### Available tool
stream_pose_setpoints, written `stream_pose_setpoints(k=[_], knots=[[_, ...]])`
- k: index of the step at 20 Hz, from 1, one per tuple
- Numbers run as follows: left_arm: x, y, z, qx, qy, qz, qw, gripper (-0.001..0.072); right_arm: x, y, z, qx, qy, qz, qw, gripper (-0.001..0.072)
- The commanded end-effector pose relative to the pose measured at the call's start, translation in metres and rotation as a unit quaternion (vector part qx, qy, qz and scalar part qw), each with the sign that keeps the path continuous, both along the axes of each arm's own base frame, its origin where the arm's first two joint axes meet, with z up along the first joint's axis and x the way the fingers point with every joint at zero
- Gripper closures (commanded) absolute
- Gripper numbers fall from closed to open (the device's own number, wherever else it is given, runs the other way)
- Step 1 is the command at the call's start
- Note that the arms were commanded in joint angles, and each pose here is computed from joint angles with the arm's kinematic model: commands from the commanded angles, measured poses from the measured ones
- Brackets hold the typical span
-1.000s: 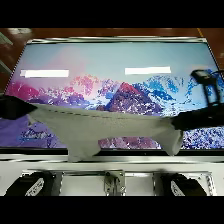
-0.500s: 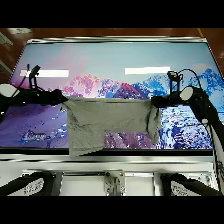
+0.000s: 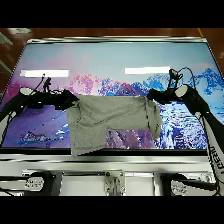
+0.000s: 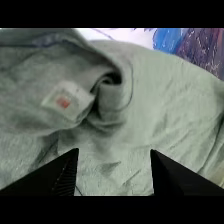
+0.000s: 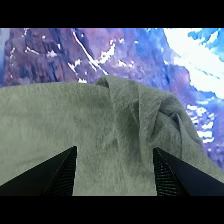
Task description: Fold the shirts.
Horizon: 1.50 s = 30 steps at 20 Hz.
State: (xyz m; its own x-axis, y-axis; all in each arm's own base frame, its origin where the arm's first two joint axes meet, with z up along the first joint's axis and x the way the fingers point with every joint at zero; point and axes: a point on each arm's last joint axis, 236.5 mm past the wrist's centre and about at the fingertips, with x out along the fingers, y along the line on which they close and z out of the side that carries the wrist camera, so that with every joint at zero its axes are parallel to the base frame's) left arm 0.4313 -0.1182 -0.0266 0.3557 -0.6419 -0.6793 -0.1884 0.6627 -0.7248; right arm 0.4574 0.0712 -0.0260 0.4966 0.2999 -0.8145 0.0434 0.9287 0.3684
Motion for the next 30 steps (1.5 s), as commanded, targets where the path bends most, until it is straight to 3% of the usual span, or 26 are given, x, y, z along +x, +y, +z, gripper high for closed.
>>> stream_pose_setpoints(k=[1,3,4,6,8,9,10,12,17,26,30], knots=[[-0.056,0.039,0.013,-0.003,0.092,-0.089,0.992,0.0264,-0.035,-0.049,0.031,-0.094,0.031,0.06,0.993,0.0122],[-0.1,0.084,0.017,0.048,0.147,-0.116,0.981,0.0319,-0.08,-0.112,0.043,-0.157,0.095,0.038,0.982,0.0122],[-0.119,0.103,0.018,0.079,0.165,-0.121,0.976,0.0319,-0.106,-0.133,0.045,-0.152,0.136,0.018,0.979,0.0122],[-0.15,0.12,0.015,0.107,0.175,-0.125,0.971,0.0315,-0.145,-0.149,0.038,-0.096,0.195,-0.013,0.976,0.0122],[-0.182,0.111,0.0,0.086,0.195,-0.124,0.969,0.0306,-0.168,-0.138,0.023,-0.009,0.225,-0.029,0.974,0.0122],[-0.2,0.104,-0.014,0.075,0.214,-0.123,0.966,0.0256,-0.174,-0.127,0.015,0.031,0.231,-0.031,0.972,0.0121],[-0.216,0.094,-0.028,0.062,0.232,-0.119,0.963,0.0114,-0.18,-0.114,0.007,0.068,0.237,-0.03,0.969,0.0122],[-0.232,0.073,-0.045,0.02,0.243,-0.112,0.963,0.0089,-0.185,-0.089,-0.005,0.118,0.235,-0.019,0.965,0.0121],[-0.197,0.038,-0.049,-0.042,0.178,-0.055,0.982,0.009,-0.175,-0.083,-0.02,0.136,0.212,-0.045,0.967,0.0122],[-0.105,0.011,-0.035,-0.007,0.044,0.009,0.999,0.0097,-0.165,-0.09,-0.022,0.125,0.192,-0.06,0.971,0.0122],[-0.087,-0.018,-0.041,0.001,0.039,-0.031,0.999,0.0097,-0.162,-0.087,-0.028,0.141,0.2,-0.063,0.968,0.0122]])
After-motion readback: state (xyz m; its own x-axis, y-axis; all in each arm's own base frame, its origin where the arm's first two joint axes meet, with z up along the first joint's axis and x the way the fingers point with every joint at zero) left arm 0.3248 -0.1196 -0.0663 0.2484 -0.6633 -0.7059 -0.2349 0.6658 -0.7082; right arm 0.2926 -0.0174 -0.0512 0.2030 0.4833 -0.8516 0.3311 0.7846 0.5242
